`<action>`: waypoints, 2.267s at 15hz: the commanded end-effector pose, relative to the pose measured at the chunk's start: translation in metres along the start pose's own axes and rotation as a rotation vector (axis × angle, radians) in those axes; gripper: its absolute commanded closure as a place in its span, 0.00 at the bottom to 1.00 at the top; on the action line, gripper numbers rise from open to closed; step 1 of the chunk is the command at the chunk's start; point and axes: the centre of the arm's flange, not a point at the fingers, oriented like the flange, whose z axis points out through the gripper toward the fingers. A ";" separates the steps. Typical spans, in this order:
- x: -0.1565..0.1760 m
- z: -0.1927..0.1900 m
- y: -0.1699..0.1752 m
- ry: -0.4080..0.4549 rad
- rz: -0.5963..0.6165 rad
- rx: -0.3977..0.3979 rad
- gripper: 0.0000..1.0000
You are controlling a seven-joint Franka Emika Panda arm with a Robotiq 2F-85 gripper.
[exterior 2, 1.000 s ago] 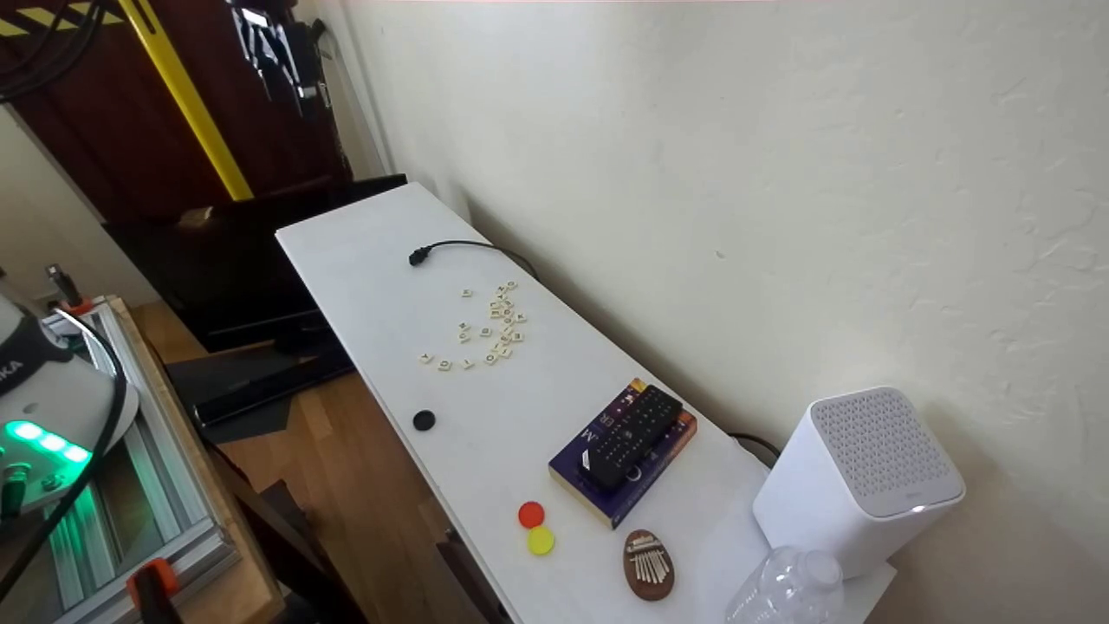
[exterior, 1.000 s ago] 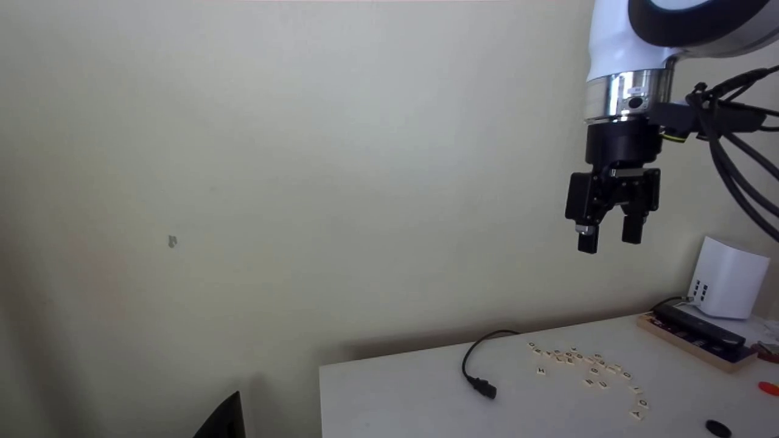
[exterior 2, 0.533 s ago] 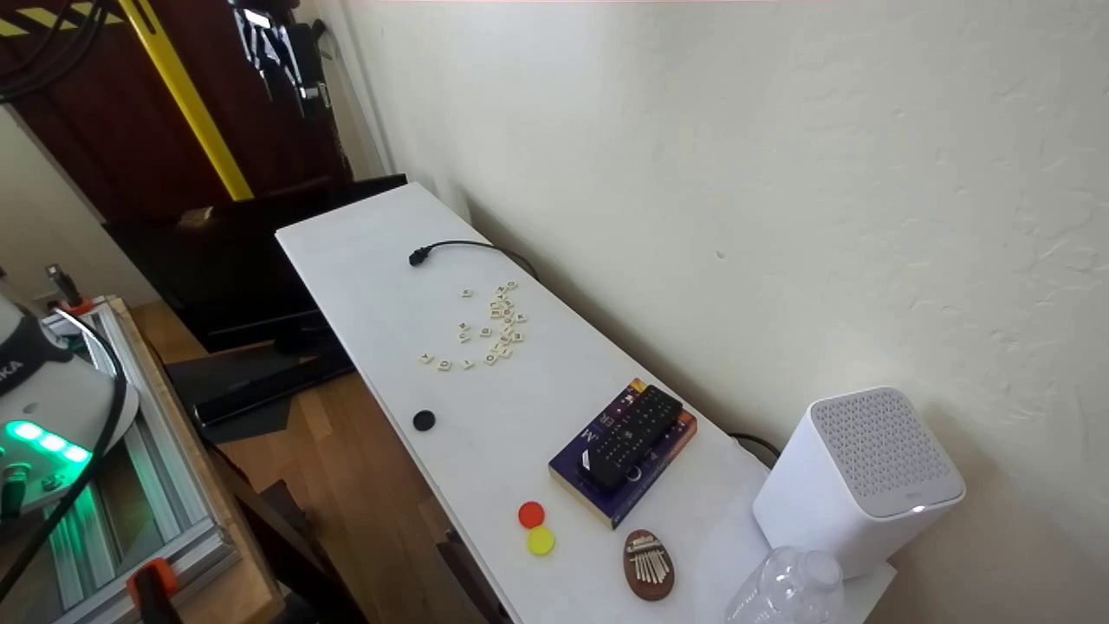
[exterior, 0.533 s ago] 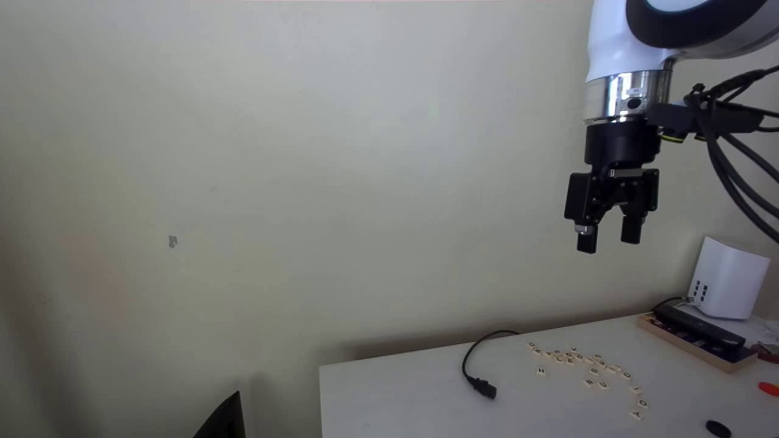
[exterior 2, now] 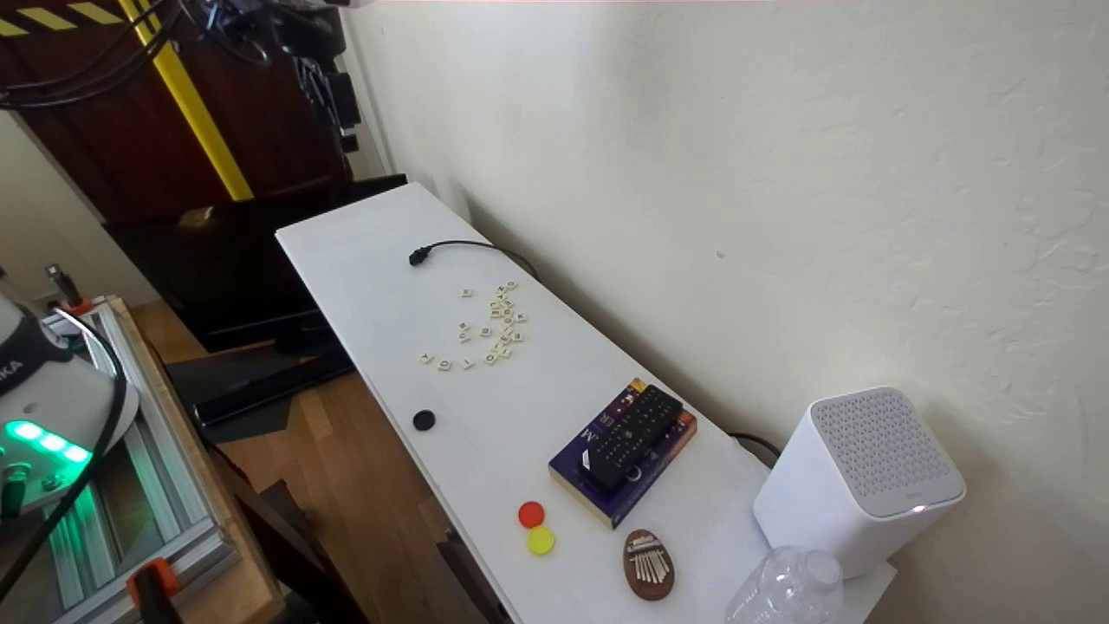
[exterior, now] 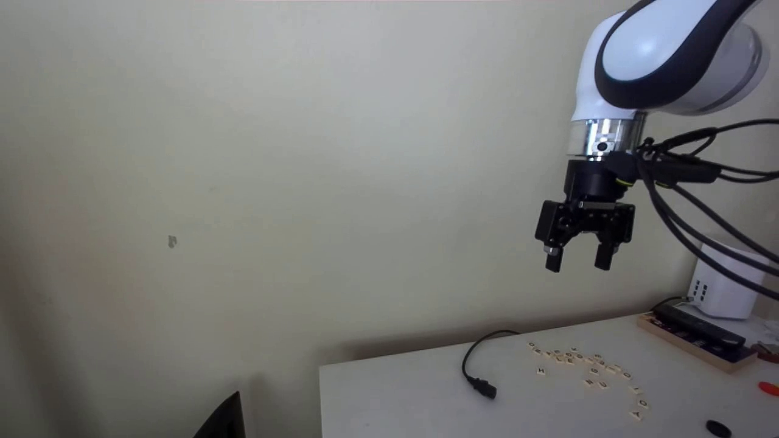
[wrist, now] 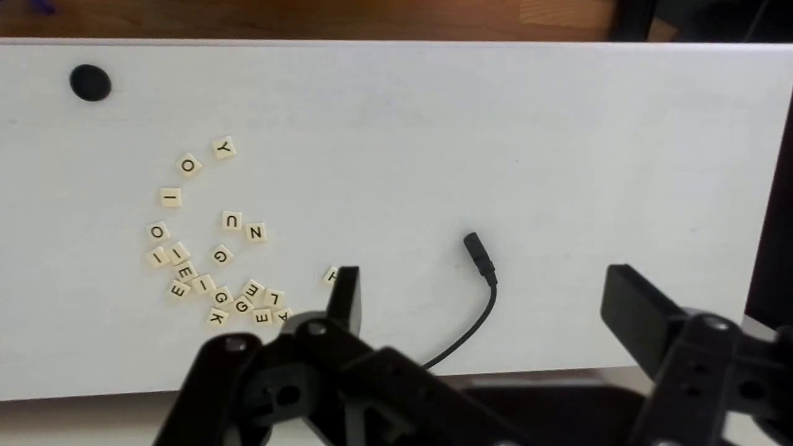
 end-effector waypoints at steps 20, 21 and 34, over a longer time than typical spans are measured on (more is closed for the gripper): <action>0.076 0.144 0.043 -0.114 0.200 0.051 0.00; 0.078 0.149 0.049 -0.116 0.215 0.057 0.00; 0.096 0.176 0.051 -0.090 0.300 0.057 0.00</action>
